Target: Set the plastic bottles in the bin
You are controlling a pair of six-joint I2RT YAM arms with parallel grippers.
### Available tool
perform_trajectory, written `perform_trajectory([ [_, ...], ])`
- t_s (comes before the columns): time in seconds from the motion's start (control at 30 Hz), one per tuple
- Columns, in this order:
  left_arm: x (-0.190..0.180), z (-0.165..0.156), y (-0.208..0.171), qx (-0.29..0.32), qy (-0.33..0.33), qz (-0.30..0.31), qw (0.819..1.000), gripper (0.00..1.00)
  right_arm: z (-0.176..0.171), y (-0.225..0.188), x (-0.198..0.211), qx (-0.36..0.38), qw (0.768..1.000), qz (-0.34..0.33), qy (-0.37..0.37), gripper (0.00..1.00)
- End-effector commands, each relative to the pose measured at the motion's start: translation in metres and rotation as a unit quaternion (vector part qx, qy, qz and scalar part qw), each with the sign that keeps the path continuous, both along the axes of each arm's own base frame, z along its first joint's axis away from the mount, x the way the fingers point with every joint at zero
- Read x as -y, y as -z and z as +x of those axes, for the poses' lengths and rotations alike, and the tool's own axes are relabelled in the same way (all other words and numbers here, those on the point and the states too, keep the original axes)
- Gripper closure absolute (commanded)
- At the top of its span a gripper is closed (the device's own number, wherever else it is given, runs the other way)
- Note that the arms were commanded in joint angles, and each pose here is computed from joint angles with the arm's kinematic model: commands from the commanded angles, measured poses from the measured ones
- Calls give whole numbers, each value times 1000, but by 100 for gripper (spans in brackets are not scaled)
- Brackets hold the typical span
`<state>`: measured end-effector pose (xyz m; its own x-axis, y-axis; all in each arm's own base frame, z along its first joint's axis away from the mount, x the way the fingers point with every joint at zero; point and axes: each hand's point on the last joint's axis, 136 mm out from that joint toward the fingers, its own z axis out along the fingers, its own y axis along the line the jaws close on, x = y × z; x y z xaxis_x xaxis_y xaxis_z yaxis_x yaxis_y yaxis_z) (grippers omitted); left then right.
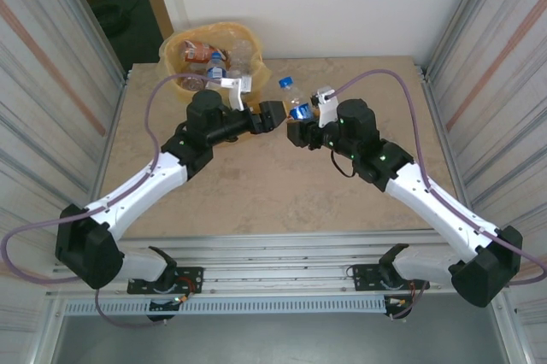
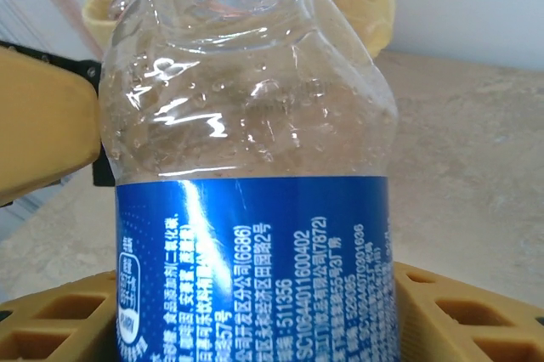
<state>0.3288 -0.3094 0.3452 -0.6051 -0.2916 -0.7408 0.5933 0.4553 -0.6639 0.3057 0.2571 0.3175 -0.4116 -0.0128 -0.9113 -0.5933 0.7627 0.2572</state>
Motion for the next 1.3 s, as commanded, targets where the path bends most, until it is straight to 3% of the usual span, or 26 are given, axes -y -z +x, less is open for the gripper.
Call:
perform_trajectory([
  [0.0, 16, -7, -26, 21, 40, -37, 998, 2, -15, -23, -20, 47, 997, 9, -52, 53],
  [0.23, 27, -6, -26, 10, 61, -47, 997, 12, -14, -25, -29, 57, 997, 6, -60, 53],
  [0.4, 27, -5, -27, 9, 61, -50, 997, 39, -10, -22, -36, 55, 996, 2, -64, 47],
  [0.5, 22, -2, -31, 17, 46, -42, 998, 55, -7, -21, -36, 51, 997, -3, -58, 37],
  [0.63, 4, 7, -45, 37, 25, -27, 999, 66, -6, -21, -30, 49, 998, -11, -42, 10],
  [0.7, -11, 17, -56, 51, 7, -17, 999, 69, -4, -21, -24, 48, 998, -13, -25, 1],
  [0.97, -68, 63, -101, 112, -71, 78, 988, 69, 4, -18, 6, 36, 997, -11, 61, 2],
  [1.13, -106, 104, -108, 117, -126, 142, 975, 68, 5, -11, 16, 21, 996, -17, 86, 2],
  [1.27, -130, 134, -105, 101, -151, 155, 971, 68, 3, -5, 19, 12, 996, -18, 91, 2],
])
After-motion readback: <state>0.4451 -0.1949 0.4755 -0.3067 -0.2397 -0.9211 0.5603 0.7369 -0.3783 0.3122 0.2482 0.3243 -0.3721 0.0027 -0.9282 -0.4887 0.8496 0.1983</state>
